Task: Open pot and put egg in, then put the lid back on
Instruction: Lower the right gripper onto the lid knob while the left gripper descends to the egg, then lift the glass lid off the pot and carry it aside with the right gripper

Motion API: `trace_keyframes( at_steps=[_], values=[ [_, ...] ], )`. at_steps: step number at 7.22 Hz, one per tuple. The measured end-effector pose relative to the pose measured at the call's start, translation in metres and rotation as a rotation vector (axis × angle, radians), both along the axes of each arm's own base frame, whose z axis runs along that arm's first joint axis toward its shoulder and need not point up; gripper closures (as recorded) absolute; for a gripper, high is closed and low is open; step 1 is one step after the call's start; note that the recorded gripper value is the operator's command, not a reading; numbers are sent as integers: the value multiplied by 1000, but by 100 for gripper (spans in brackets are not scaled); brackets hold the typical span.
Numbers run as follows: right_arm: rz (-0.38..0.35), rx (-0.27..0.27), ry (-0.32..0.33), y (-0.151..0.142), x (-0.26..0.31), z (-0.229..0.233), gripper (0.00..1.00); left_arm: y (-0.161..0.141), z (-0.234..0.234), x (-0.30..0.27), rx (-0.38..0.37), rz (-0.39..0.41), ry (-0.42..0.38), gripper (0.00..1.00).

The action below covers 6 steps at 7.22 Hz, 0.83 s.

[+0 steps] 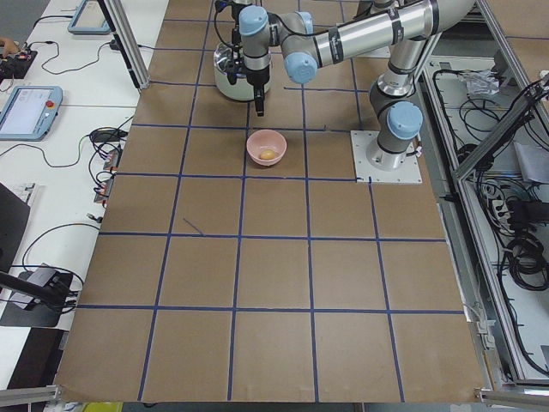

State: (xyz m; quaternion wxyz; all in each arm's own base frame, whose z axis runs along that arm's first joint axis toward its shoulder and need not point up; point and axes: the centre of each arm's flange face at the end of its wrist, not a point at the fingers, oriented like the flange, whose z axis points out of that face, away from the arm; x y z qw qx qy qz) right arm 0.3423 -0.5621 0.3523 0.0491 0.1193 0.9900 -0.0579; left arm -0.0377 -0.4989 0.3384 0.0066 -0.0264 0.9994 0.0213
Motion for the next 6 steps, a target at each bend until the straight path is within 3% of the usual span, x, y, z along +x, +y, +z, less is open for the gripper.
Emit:
trace_keyframes(
  at_steps=[3,6],
  values=[
    [17,13,5,4,0,3,70,11,-72,32,8,-12,11,4],
    [40,21,23,29,-45,76,71,20,-123,42,21,-5,15,4]
  ],
)
